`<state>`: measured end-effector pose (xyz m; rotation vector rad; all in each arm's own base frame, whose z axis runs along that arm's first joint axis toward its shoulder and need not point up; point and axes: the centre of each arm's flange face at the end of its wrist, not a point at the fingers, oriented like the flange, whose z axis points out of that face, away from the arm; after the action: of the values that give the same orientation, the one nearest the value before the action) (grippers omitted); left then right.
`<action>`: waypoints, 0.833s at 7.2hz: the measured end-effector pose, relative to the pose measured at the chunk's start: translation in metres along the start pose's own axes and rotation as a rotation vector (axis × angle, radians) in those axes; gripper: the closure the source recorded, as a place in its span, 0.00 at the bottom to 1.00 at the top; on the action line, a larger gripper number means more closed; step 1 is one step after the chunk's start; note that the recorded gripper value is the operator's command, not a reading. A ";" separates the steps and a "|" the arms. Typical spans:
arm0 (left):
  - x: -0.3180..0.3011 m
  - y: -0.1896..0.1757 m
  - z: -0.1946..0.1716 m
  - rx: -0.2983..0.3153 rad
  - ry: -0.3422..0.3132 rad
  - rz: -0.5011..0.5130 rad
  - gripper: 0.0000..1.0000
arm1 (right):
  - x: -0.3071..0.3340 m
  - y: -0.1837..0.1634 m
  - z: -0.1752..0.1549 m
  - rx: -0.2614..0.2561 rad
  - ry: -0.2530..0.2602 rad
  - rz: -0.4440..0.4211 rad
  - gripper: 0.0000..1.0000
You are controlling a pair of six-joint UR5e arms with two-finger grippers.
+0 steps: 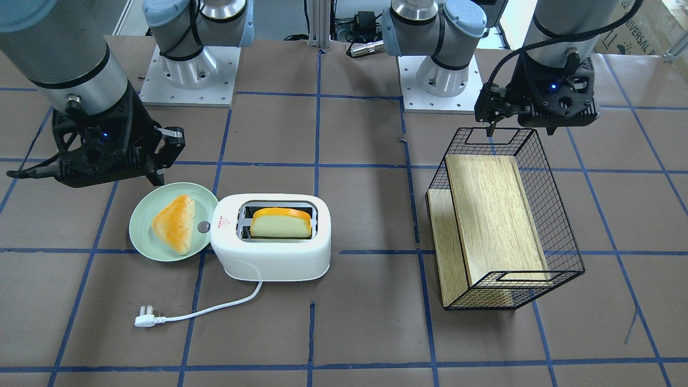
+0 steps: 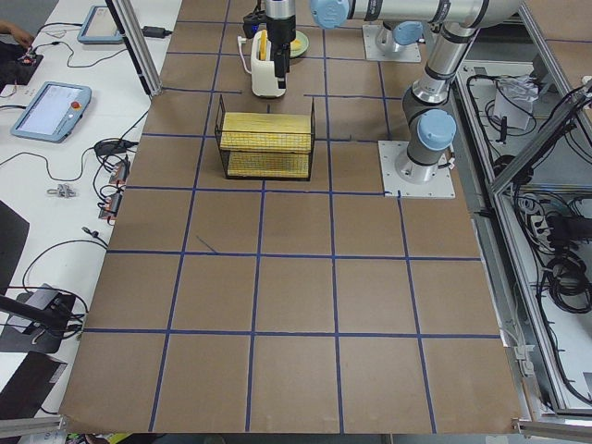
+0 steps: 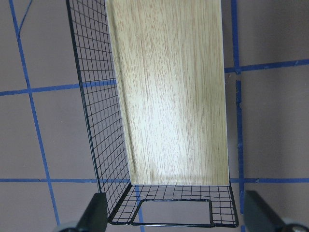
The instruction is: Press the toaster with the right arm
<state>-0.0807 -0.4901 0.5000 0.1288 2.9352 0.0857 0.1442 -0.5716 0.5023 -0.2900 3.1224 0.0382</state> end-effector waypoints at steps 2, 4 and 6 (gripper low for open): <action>0.000 0.000 0.000 0.000 0.000 0.000 0.00 | 0.018 0.008 -0.012 -0.018 0.000 0.213 0.00; 0.000 0.000 0.000 0.000 0.000 0.000 0.00 | 0.018 0.022 -0.036 0.045 0.011 0.283 0.00; 0.000 0.000 0.000 -0.001 0.000 0.000 0.00 | 0.019 0.024 -0.035 0.054 0.013 0.284 0.00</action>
<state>-0.0807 -0.4900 0.5000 0.1293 2.9351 0.0866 0.1212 -0.5522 0.5375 0.1554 3.1436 -0.0471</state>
